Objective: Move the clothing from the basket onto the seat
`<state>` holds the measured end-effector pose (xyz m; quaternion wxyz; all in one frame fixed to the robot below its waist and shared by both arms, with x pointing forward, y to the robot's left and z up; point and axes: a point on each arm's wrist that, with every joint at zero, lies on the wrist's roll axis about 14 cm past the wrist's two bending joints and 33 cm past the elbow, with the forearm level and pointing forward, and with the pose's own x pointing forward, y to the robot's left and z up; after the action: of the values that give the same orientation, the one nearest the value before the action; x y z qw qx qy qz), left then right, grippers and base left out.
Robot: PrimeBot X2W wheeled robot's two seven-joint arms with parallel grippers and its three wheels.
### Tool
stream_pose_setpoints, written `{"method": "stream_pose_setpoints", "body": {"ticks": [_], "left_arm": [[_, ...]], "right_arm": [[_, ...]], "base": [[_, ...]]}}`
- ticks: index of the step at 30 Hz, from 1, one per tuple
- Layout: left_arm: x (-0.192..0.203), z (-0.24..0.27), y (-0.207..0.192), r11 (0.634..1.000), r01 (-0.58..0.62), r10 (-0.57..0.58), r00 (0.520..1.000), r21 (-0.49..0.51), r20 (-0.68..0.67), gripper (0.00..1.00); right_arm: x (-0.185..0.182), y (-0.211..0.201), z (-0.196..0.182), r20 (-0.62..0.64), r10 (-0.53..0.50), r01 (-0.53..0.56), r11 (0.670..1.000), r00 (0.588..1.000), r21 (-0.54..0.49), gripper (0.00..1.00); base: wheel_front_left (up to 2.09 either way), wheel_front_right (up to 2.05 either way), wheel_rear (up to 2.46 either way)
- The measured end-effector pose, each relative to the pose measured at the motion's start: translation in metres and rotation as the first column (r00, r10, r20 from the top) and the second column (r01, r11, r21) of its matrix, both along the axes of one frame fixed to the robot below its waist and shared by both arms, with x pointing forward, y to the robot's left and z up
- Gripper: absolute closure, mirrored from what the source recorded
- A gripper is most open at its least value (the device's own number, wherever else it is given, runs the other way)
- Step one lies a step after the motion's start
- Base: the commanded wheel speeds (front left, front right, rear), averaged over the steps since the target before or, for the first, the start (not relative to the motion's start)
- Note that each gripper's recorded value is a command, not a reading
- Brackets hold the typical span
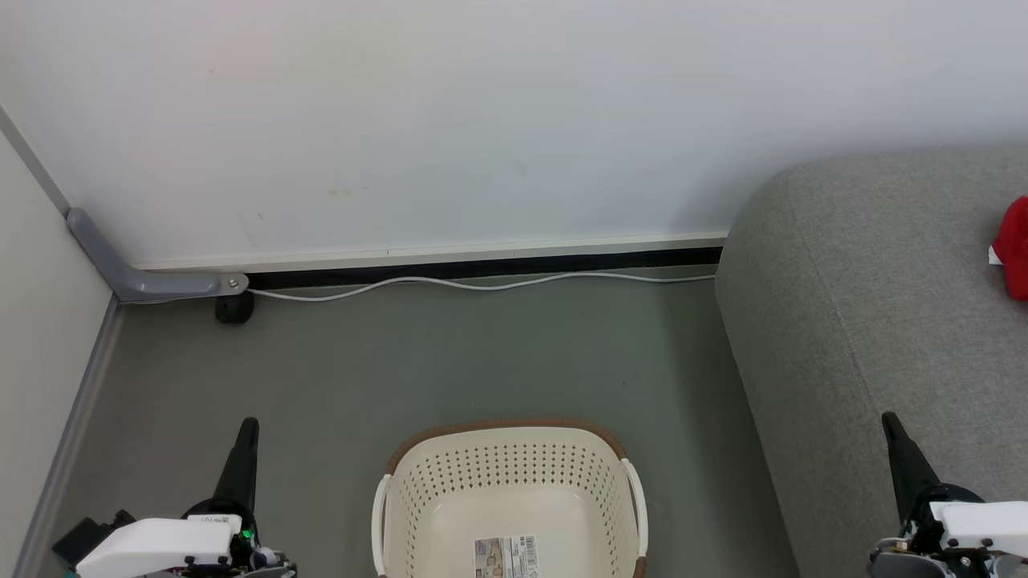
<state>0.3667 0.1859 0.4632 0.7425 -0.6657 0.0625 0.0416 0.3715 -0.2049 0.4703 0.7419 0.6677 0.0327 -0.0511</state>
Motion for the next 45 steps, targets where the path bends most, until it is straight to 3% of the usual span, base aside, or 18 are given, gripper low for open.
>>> {"method": "stream_pose_setpoints", "body": {"ticks": [11,45], "left_arm": [[0.006,0.011,0.002,0.993,-0.011,0.016,0.999,-0.117,0.043,1.0],[0.006,0.011,0.002,0.993,-0.011,0.016,0.999,-0.117,0.044,1.0]], "right_arm": [[0.003,0.0,0.009,0.036,-0.007,0.003,0.994,0.999,0.107,1.0],[0.004,0.0,0.009,0.037,-0.007,0.003,0.994,0.999,0.108,1.0]], "base": [[0.0,0.0,0.0],[0.0,0.0,0.0]]}}
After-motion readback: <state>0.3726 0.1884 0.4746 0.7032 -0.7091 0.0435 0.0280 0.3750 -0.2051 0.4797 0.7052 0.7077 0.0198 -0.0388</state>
